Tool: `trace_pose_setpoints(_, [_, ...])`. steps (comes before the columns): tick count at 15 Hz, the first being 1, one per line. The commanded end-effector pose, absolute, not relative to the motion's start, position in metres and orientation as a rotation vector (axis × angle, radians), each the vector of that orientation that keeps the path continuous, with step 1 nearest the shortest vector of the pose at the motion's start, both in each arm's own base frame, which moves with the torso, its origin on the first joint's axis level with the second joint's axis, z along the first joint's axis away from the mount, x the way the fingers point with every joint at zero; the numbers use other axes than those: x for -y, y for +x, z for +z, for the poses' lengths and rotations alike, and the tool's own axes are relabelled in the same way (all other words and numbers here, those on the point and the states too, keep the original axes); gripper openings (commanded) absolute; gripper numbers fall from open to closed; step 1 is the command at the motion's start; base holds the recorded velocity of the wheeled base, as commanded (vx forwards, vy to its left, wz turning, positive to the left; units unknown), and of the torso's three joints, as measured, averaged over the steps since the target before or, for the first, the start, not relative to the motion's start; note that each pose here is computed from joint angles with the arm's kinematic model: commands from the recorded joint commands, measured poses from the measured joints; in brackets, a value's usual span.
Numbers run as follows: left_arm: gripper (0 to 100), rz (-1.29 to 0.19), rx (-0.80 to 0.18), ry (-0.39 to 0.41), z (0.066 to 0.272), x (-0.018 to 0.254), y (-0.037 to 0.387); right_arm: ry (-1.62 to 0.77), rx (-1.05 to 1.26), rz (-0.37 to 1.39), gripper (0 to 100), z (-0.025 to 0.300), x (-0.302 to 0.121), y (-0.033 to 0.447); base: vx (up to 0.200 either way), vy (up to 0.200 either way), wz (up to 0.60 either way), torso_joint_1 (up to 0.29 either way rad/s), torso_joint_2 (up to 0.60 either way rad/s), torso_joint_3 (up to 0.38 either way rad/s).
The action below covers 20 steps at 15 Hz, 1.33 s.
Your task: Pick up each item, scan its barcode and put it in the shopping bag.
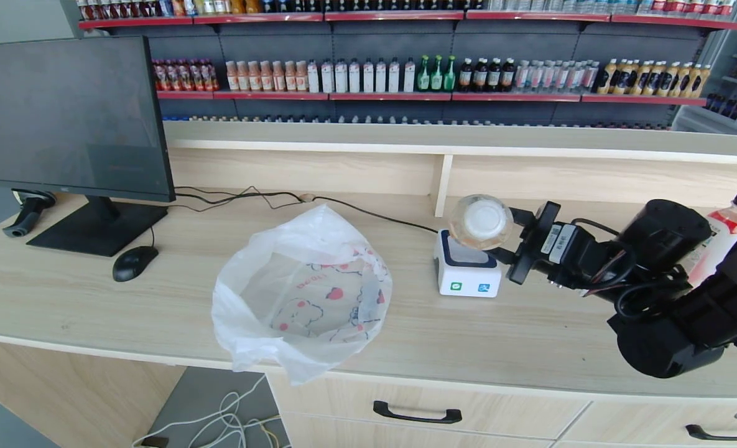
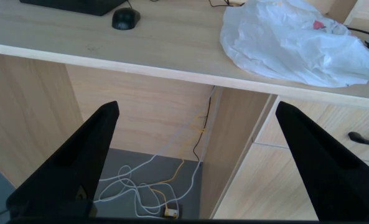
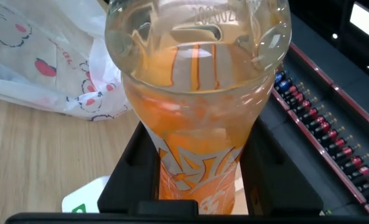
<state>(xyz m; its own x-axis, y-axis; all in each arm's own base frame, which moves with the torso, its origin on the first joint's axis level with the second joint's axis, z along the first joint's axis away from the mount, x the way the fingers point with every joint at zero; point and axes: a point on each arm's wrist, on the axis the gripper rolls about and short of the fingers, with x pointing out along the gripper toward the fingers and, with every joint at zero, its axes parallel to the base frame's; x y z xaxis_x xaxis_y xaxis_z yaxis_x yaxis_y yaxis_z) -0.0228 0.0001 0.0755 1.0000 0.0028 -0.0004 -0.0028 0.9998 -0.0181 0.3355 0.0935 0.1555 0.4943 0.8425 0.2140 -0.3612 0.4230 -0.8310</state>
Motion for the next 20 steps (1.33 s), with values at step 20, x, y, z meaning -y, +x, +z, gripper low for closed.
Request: trace_pose_setpoints(20, [100, 0.003, 0.0, -0.018, 0.075, 0.0, -0.023, -0.719, 0.633, 0.737, 0, 0.18, -0.079, 0.295, 0.0, 0.0, 0.0, 0.0, 0.0, 0.0])
